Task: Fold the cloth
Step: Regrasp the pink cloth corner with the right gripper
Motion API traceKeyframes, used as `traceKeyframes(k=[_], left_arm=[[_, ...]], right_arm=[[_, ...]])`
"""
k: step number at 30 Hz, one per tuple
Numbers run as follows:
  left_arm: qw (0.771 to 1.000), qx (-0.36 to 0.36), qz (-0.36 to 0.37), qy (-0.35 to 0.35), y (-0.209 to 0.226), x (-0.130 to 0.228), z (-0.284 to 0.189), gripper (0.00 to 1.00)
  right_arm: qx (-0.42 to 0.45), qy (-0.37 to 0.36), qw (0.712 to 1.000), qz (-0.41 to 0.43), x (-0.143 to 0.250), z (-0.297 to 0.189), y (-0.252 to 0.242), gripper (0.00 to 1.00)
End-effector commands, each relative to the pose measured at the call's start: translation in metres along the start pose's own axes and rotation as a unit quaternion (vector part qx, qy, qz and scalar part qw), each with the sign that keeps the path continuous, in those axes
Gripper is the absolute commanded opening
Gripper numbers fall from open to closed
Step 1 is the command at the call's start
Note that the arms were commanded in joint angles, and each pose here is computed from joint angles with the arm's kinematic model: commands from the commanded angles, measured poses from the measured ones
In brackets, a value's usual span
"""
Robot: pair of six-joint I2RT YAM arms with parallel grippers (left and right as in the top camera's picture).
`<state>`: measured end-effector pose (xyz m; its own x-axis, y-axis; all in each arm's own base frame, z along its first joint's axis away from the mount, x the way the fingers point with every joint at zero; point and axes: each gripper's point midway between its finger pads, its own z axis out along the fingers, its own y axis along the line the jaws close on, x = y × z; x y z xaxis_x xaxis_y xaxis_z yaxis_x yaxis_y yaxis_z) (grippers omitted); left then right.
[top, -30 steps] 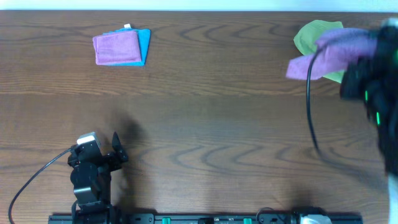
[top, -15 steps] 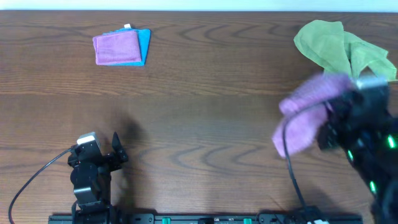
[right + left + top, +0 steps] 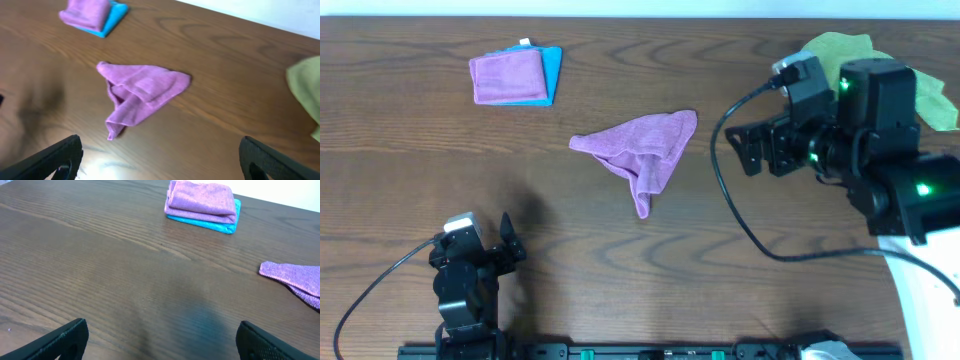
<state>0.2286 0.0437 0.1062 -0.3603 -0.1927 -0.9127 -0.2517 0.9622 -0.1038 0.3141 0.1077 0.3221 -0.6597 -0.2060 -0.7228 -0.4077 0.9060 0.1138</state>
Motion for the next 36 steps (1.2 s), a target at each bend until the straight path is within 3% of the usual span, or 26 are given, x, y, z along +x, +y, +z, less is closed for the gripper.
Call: traceKeyframes(k=[1,12,17,19,24,27,29,36], left_arm=[[1.000,-0.012,0.009,0.014,0.005,0.012,0.003,0.95],[1.000,-0.012,0.009,0.014,0.005,0.012,0.003,0.95],[1.000,-0.012,0.009,0.014,0.005,0.012,0.003,0.95],[1.000,-0.012,0.009,0.014,0.005,0.012,0.003,0.95],[1.000,-0.012,0.009,0.014,0.005,0.012,0.003,0.95],[1.000,-0.012,0.009,0.014,0.005,0.012,0.003,0.95],[1.000,-0.012,0.009,0.014,0.005,0.012,0.003,0.96],[1.000,-0.012,0.009,0.014,0.005,0.012,0.003,0.95]], right_arm=[[0.057,0.015,0.998,0.005,0.004,-0.001,-0.016,0.99],[0.023,0.160,0.987,0.010,0.047,0.111,-0.010,0.99],[-0.008,0.241,0.970,-0.045,0.084,0.168,0.016,0.86],[-0.014,0.267,0.962,-0.062,0.099,0.185,0.024,0.85],[-0.047,0.316,0.945,-0.074,0.127,0.202,0.046,0.69],[-0.065,0.327,0.939,-0.080,0.133,0.198,0.060,0.68],[-0.053,0.326,0.940,-0.091,0.133,0.200,0.060,0.75],[0.009,0.273,0.952,-0.142,0.112,0.232,0.040,0.77]])
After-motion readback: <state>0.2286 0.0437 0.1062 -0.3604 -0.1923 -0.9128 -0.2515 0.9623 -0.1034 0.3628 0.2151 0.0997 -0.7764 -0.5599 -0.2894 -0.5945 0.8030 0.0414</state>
